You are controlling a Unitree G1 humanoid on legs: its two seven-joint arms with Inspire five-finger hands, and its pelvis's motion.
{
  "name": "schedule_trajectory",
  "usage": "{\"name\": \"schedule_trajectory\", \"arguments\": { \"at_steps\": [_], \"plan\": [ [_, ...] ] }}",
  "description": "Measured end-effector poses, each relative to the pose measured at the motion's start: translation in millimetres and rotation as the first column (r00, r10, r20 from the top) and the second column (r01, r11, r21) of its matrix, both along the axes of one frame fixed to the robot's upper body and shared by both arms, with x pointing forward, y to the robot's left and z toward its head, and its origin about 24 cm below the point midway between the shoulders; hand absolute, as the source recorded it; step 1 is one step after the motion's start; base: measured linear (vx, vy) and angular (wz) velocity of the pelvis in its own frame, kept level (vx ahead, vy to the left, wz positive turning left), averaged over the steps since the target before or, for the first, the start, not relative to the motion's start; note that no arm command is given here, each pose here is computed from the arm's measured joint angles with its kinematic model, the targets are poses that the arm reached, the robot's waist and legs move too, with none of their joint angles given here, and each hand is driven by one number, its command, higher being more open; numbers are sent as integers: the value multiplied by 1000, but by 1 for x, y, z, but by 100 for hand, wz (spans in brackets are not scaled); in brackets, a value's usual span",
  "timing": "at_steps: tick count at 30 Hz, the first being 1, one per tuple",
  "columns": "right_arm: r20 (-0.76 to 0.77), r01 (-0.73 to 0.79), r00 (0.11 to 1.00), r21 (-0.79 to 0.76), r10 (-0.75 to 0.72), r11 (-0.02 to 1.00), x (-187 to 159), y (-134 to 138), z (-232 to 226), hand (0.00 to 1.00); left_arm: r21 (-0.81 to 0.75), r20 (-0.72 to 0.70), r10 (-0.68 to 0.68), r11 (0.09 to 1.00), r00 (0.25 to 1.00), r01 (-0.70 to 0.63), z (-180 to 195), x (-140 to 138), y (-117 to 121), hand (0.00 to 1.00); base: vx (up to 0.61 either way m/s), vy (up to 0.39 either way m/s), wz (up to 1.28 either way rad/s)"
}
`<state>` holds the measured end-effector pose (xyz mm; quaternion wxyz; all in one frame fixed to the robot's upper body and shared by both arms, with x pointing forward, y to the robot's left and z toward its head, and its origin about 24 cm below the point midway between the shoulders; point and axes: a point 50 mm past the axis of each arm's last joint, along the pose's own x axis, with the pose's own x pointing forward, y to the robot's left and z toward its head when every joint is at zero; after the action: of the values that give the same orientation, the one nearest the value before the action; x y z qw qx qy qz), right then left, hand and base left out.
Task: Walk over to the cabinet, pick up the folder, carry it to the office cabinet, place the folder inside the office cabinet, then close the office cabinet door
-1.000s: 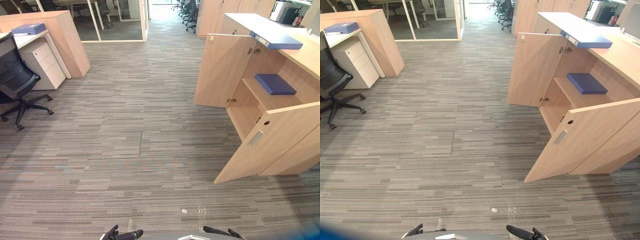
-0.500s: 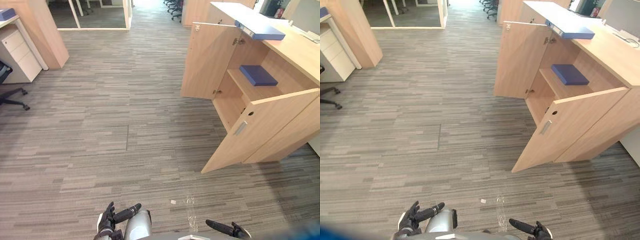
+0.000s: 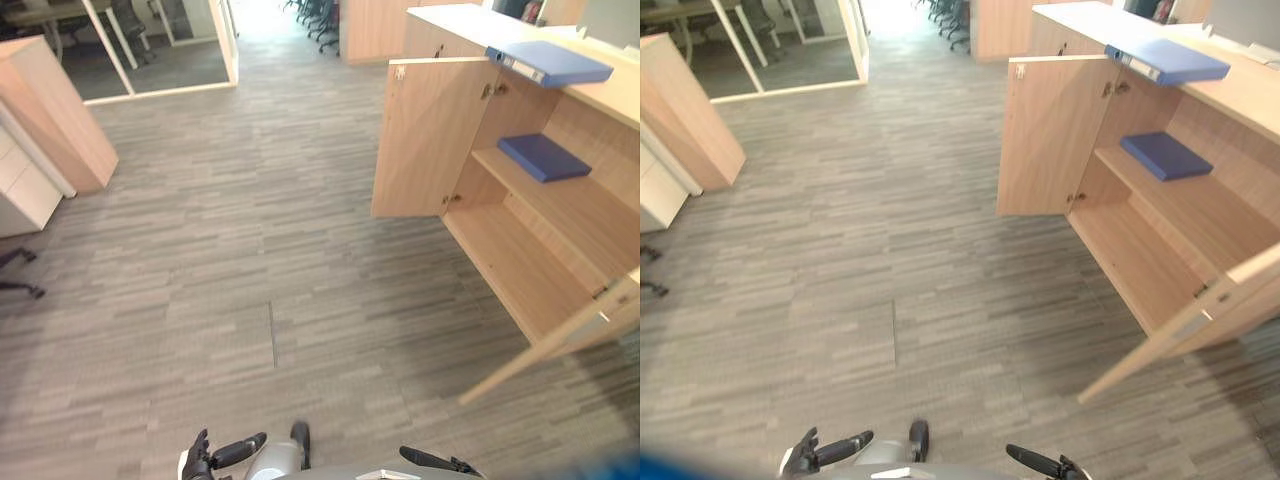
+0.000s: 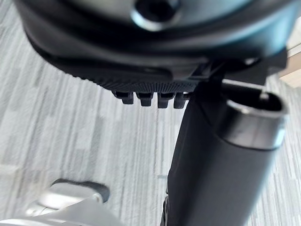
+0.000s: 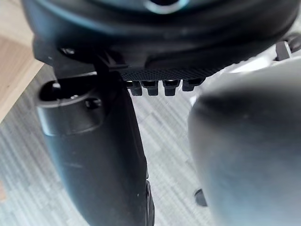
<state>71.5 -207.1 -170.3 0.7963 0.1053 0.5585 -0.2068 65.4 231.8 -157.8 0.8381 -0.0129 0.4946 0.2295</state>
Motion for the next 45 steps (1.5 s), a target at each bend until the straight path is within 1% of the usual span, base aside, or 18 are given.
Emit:
{"name": "schedule_trajectory", "arguments": {
  "at_steps": [4,6,9,10,13,16,19,21,24,27,30,32,34,36,37,39,41,45],
  "plan": [
    [78,-20,997,-62,25,998,24,-9,8,100,-7,23,-63,998,998,63,1,16,-8,100,449,283,19],
    [129,-60,989,-56,67,997,44,2,12,100,3,37,-126,992,991,126,3,30,-11,100,333,100,2],
    [173,-79,981,-47,86,996,54,10,15,100,8,62,-188,982,980,188,5,43,-16,100,240,-56,19],
    [194,-64,978,-35,70,997,57,13,16,100,4,99,-193,981,976,193,8,55,-22,100,217,-108,3],
    [191,-19,981,-18,22,1000,54,14,14,100,-25,99,-178,983,979,181,6,52,-32,100,172,-120,-5],
    [168,22,986,-1,-22,1000,47,14,11,100,-38,90,-162,985,983,166,4,48,-33,100,366,-212,-12],
    [154,55,987,1,-55,998,42,11,10,100,-45,86,-194,979,977,198,3,48,-36,100,450,-290,-13],
    [147,97,984,16,-98,995,37,12,9,100,-55,93,-158,985,983,164,4,48,-31,100,457,-291,-13],
    [148,96,985,-27,-91,995,29,-3,10,100,-101,111,26,995,993,-14,2,38,-32,100,403,-126,-85],
    [116,63,991,-15,-61,998,29,4,7,100,-60,135,67,996,989,-60,7,37,-17,100,540,-3,-134],
    [107,56,993,-7,-55,998,34,8,7,100,-43,141,102,994,985,-96,8,33,-11,100,384,115,-171],
    [105,58,993,-2,-58,998,35,12,7,100,-53,132,153,988,979,-147,7,27,-11,100,396,275,-155],
    [108,73,992,-9,-72,997,31,10,7,100,-68,121,182,982,976,-175,5,22,-13,100,414,343,-98],
    [121,77,990,-12,-75,997,29,10,8,100,-86,110,243,968,964,-234,3,15,-15,100,478,362,-87],
    [110,51,993,-5,-50,999,23,16,6,100,-80,84,300,953,950,-294,1,1,-12,100,502,313,-94],
    [112,50,992,12,-51,999,22,22,5,100,-78,80,336,941,938,-330,1,-4,-9,100,456,275,-76],
    [90,64,994,27,-66,998,14,25,3,100,-75,65,371,928,926,-366,0,-11,-7,100,397,275,-70],
    [50,156,986,54,-158,986,-2,19,-1,100,-78,37,406,912,913,-403,-3,-21,-9,100,257,206,-100]
  ]
}}
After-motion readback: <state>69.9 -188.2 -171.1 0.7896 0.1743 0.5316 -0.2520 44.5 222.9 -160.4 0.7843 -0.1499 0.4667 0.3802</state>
